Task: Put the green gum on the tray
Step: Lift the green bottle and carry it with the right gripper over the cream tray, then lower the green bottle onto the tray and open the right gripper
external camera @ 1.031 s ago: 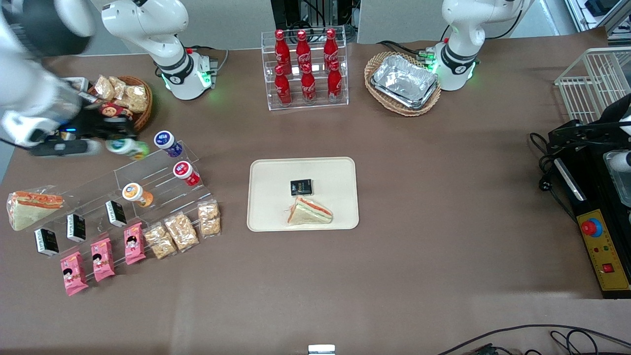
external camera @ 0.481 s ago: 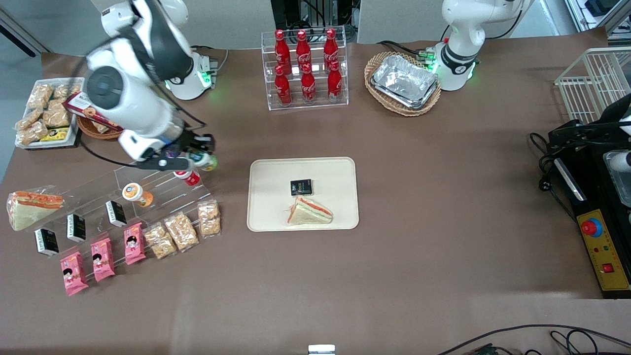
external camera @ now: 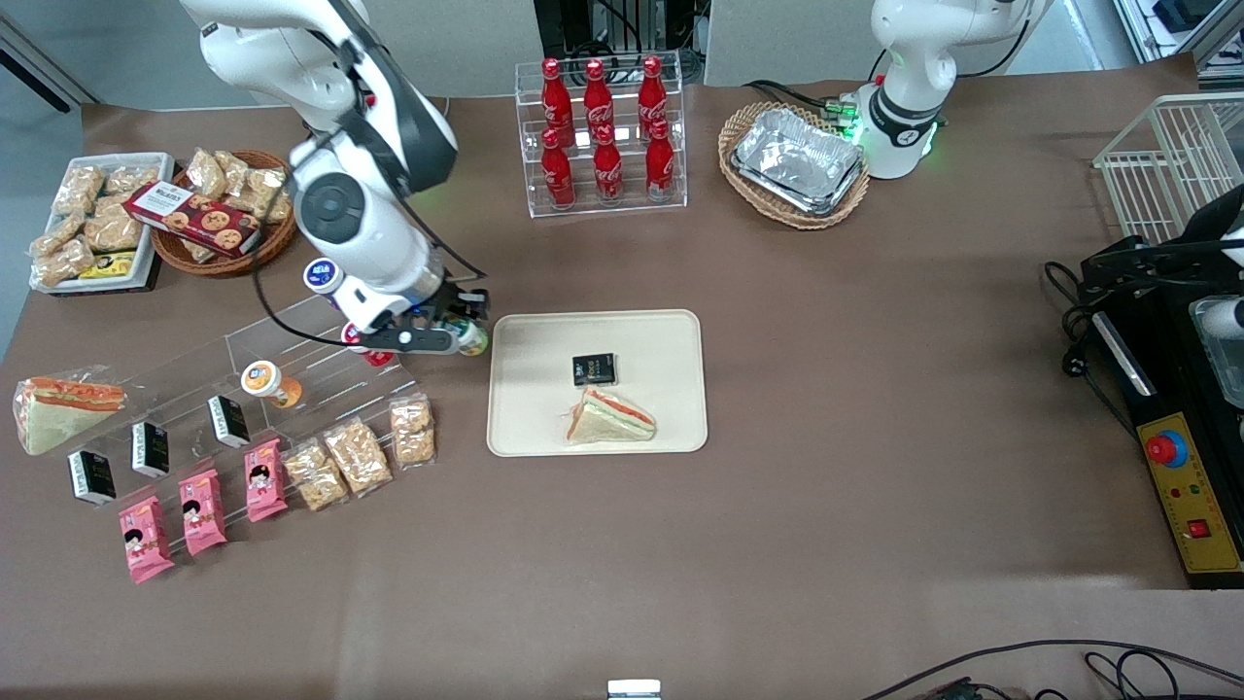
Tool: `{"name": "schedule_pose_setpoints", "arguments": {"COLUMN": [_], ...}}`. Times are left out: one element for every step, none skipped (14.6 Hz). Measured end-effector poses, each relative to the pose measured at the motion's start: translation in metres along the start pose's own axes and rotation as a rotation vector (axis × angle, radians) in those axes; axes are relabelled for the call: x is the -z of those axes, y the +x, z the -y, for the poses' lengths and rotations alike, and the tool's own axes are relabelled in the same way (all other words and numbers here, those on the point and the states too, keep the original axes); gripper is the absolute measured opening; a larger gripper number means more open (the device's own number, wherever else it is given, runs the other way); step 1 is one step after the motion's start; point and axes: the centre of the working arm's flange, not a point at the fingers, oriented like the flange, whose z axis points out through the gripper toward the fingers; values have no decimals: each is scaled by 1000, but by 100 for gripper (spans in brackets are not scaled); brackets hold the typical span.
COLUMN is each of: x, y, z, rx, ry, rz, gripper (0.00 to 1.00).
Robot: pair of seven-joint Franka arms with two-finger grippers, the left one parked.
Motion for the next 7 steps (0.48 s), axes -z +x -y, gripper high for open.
{"name": "schedule_pose_setpoints", "arguments": {"x": [-15,-28,-39,-48,-56,-66,-76], "y": [-3,-5,-6,-7,-8,-10,-13], "z": [6,12,18,22,26,31,38], "rx": [-1,0,2,6,8,4,-4], "ry": [0,0,0,0,1,1,1], "rz": [-4,-5,-7,-9,-11,-13,-15], "gripper": [57,57,57,57,57,57,57]}}
